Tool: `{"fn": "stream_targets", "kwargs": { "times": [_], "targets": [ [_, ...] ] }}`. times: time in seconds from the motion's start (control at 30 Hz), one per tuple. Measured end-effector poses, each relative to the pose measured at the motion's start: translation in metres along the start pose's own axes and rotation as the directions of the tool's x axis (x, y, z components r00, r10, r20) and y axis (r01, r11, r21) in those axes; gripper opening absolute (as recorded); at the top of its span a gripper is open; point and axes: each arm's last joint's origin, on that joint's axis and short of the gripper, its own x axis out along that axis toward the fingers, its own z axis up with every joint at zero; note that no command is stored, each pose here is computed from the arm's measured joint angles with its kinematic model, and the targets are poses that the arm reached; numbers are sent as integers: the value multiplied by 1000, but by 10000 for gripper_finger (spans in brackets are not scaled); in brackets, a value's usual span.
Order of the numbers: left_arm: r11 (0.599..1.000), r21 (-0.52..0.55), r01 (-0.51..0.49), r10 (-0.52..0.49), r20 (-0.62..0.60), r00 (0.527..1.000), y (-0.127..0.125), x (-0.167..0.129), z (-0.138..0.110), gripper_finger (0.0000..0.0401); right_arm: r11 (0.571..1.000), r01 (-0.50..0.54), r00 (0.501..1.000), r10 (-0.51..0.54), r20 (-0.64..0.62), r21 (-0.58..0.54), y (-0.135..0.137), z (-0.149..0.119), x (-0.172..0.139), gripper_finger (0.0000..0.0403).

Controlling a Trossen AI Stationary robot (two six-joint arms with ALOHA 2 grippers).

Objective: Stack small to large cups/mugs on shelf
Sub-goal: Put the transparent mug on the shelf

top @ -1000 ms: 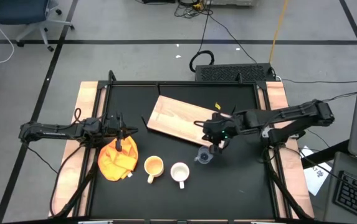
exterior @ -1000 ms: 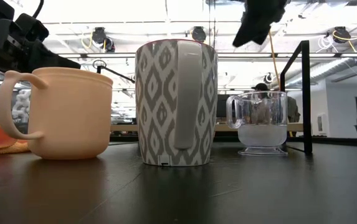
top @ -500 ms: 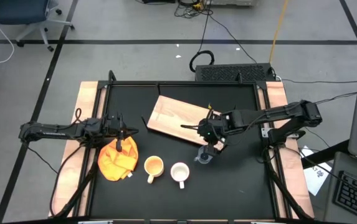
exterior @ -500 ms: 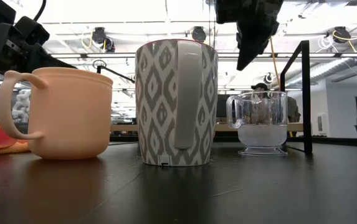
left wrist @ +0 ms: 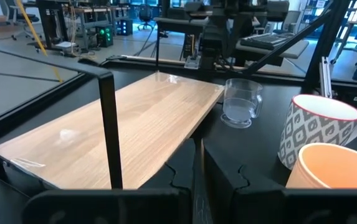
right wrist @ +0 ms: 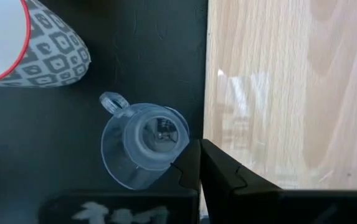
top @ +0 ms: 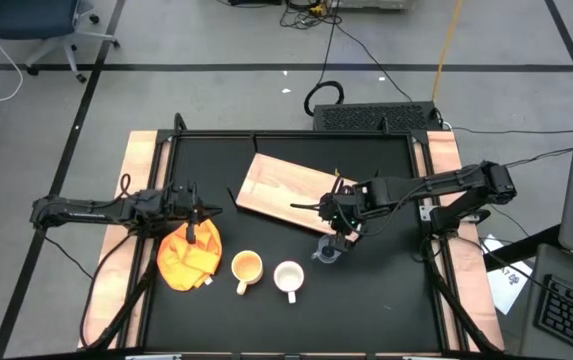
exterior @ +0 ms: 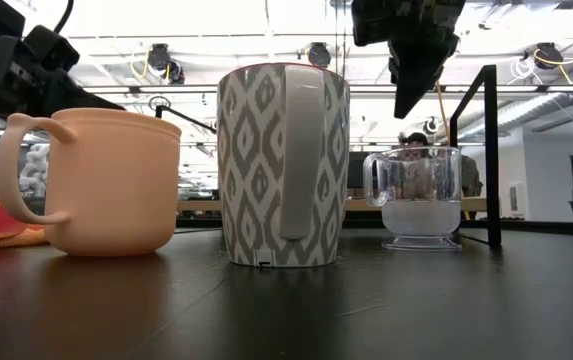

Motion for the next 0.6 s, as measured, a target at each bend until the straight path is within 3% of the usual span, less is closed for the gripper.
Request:
{"fn": "stream_targets", "kwargs": {
  "times": [0.6],
  "targets": [
    [1000, 2, -1, 1, -3, 1000, 0, 0, 0, 31, 998, -58, 998, 58, -31, 26, 12, -6, 0, 0]
  ]
}}
